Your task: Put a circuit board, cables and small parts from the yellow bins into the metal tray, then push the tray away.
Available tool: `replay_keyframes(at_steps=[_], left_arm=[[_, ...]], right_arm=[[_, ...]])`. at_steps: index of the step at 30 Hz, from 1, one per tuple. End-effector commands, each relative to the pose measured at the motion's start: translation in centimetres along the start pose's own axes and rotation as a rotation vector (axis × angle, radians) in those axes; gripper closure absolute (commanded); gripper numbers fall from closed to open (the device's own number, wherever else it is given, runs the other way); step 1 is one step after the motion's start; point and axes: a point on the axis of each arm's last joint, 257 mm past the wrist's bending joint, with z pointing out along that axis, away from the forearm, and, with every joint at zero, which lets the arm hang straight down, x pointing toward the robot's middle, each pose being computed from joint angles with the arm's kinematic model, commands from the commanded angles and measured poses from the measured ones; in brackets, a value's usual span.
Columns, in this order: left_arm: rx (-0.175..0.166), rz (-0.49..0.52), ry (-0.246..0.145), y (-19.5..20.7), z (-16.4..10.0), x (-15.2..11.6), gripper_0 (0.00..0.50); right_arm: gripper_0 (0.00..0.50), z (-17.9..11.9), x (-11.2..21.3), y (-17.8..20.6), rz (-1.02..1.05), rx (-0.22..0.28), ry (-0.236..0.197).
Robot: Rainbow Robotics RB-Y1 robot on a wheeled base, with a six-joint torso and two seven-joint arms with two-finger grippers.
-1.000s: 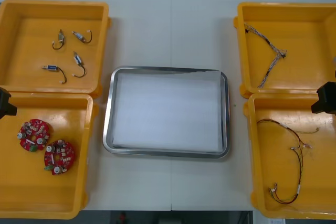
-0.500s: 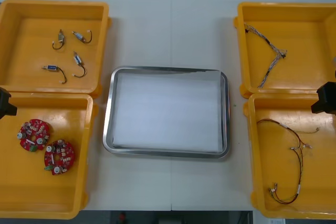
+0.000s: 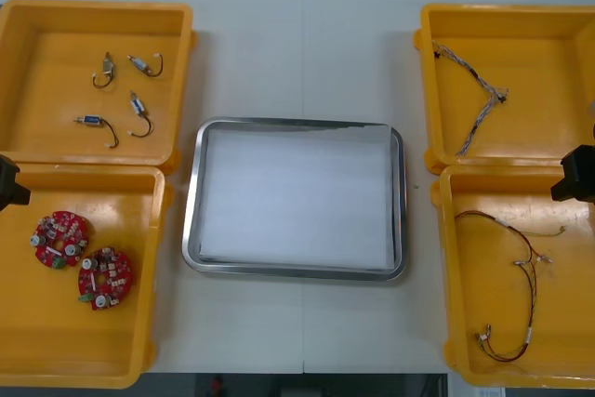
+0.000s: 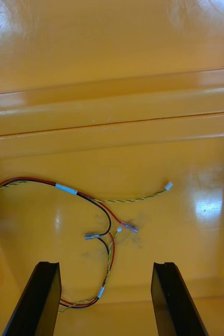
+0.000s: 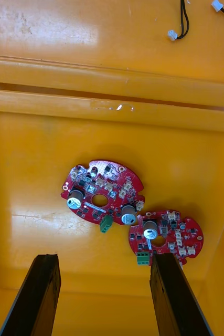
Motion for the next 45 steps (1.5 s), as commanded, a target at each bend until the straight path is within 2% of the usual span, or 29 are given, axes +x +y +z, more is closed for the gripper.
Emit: replay_keyframes(at_steps=[1, 32, 33, 39, 40, 42, 45], left_arm=[[-0.044, 0.036, -0.010, 1.5, -1.2, -0.6, 0.000], [-0.044, 0.036, -0.010, 1.5, -1.2, -0.6, 0.000], [-0.044, 0.036, -0.010, 1.5, -1.2, -0.6, 0.000], [-0.044, 0.036, -0.010, 1.5, -1.2, -0.6, 0.000], [-0.014, 0.021, 0.038, 0.8, 0.5, 1.5, 0.000], [-0.005, 0.018, 0.045, 0.6, 0.8, 1.8, 0.000], [0.016, 0.014, 0.018, 0.0, 1.1, 1.4, 0.000]], right_arm=[[0.000, -0.5, -0.8, 0.5, -0.054, -0.004, -0.021], [0.000, -0.5, -0.8, 0.5, -0.054, -0.004, -0.021], [0.000, 1.0, 1.0, 0.2, -0.047, -0.001, 0.037], [0.000, 1.0, 1.8, -0.2, -0.042, 0.007, 0.053], [0.000, 1.0, 2.0, -0.3, -0.042, 0.009, 0.058], [0.000, 1.0, 2.4, -0.3, -0.040, 0.010, 0.066], [0.000, 1.0, 3.2, -0.5, -0.032, 0.009, 0.062]])
